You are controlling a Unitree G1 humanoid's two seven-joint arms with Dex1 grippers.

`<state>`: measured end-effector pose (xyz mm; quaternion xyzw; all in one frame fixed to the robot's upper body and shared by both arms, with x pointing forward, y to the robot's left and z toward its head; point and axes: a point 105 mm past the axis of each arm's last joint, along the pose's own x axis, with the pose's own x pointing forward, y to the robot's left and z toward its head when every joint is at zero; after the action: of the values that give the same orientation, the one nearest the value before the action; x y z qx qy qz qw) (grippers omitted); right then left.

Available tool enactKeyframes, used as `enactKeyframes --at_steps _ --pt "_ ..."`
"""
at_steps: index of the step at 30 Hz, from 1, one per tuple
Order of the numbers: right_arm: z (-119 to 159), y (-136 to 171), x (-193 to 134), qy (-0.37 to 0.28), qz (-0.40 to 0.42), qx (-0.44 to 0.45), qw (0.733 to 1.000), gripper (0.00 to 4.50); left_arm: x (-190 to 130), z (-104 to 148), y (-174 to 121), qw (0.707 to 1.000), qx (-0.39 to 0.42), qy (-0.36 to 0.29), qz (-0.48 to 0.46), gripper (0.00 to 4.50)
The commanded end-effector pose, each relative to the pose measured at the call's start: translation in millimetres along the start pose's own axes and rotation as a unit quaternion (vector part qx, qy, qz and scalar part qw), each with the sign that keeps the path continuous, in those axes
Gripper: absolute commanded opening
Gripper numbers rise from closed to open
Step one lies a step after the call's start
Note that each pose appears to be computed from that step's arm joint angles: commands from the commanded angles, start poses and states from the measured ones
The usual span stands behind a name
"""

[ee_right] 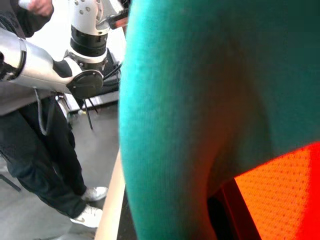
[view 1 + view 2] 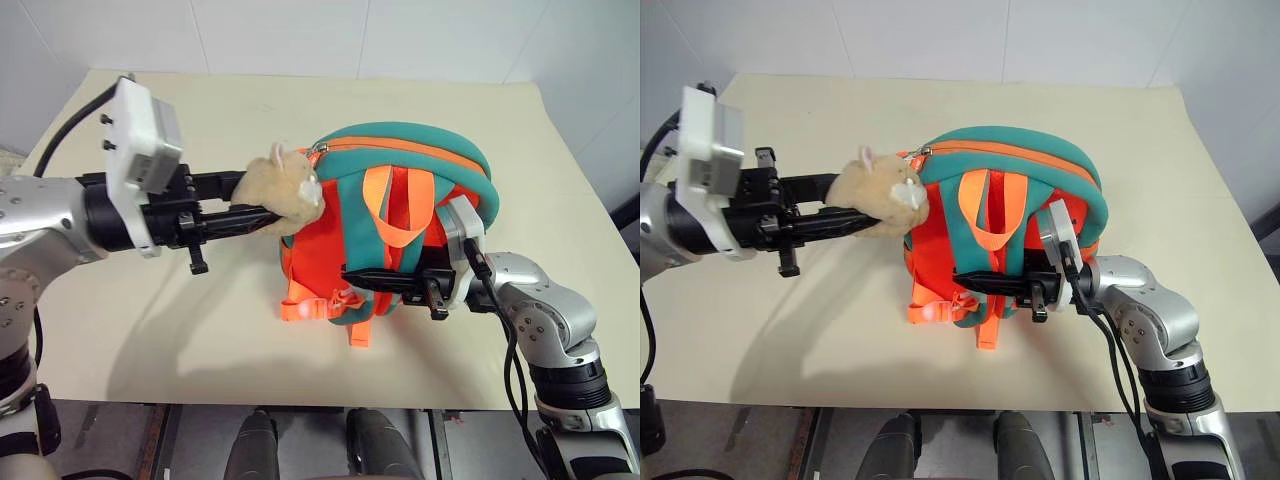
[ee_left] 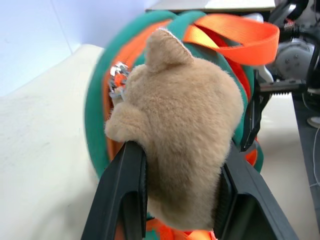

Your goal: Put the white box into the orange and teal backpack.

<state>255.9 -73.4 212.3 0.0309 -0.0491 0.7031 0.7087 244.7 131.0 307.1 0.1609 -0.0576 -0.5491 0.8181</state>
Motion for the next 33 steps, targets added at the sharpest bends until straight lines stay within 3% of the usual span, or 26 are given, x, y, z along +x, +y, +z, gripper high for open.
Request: enactKeyframes --at_steps 1,6,15,33 --pt "17 8 -2 -0.032 0.006 -0.033 0.999 0.00 -23 18 9 0.999 -0.001 -0.048 0.012 1.14" --pt "24 9 -3 -0.055 0.003 -0.034 0.998 0.00 -43 12 24 0.996 -0.043 -0.080 0.025 1.13" --pt "42 12 -3 -0.107 -0.002 -0.028 0.994 0.00 -57 -24 34 0.995 -0.092 -0.028 0.010 1.09" --pt "32 18 1 -0.087 0.009 -0.014 0.996 0.00 -48 -88 22 0.984 -0.143 0.089 -0.061 1.09"
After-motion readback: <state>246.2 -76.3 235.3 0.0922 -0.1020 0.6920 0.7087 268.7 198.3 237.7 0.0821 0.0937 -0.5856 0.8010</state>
